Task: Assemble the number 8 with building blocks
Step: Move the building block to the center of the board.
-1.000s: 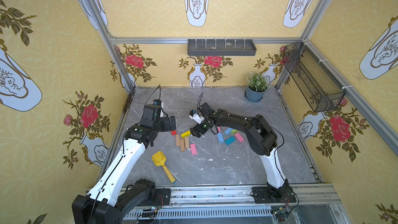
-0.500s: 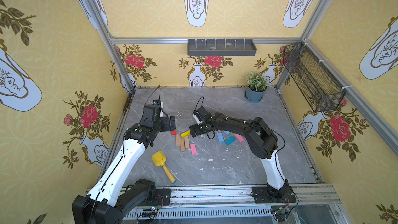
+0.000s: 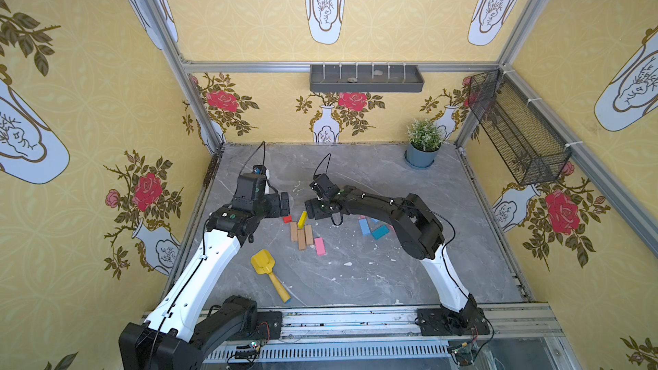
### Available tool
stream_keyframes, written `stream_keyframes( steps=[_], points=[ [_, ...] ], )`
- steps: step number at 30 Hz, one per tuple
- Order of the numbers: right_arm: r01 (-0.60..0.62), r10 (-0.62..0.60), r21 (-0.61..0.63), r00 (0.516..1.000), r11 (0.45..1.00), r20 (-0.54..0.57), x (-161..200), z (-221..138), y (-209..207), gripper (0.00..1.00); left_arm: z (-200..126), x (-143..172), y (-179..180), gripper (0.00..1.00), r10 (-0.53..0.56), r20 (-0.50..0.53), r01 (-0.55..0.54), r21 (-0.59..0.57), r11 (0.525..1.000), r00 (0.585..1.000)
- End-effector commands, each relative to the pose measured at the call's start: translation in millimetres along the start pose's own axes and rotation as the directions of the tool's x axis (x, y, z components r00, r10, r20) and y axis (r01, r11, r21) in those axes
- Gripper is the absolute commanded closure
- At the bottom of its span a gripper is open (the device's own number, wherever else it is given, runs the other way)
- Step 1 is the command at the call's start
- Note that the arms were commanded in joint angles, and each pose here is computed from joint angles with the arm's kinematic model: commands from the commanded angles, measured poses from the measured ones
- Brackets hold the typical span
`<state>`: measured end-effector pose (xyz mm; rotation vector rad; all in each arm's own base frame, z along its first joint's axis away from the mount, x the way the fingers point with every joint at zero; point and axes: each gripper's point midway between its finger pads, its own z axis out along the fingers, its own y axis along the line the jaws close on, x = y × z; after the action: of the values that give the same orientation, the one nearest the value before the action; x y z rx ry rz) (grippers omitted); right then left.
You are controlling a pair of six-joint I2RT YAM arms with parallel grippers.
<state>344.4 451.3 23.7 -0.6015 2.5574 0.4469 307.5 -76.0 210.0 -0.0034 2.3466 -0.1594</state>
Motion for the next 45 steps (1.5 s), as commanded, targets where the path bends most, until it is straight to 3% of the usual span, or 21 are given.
stream_keyframes(
  steps=[1, 21, 36, 45],
  points=[
    [-0.017, 0.024, 0.054, 0.991, 0.998, -0.134, 38.3, 3.9, -13.3, 0.07, 0.8, 0.8, 1.2, 0.00, 0.008, 0.001, -0.008, -0.004, 1.000, 1.000],
    [-0.001, 0.037, 0.238, 0.989, 0.971, -0.145, 66.7, -6.2, -25.5, 0.19, 1.6, 2.7, 1.6, 0.00, 0.007, -0.003, -0.007, -0.007, 1.000, 1.000],
    [-0.022, 0.055, 0.236, 0.989, 0.972, -0.134, 58.2, 6.1, -20.9, 0.43, 0.2, 3.1, 4.8, 0.00, -0.002, 0.002, 0.002, -0.021, 1.000, 1.000],
    [-0.045, 0.070, 0.221, 0.992, 0.974, -0.108, 26.3, 22.5, -34.6, 0.47, -3.4, 4.3, 10.3, 0.00, -0.035, 0.033, 0.036, -0.041, 0.999, 0.999]
  ],
)
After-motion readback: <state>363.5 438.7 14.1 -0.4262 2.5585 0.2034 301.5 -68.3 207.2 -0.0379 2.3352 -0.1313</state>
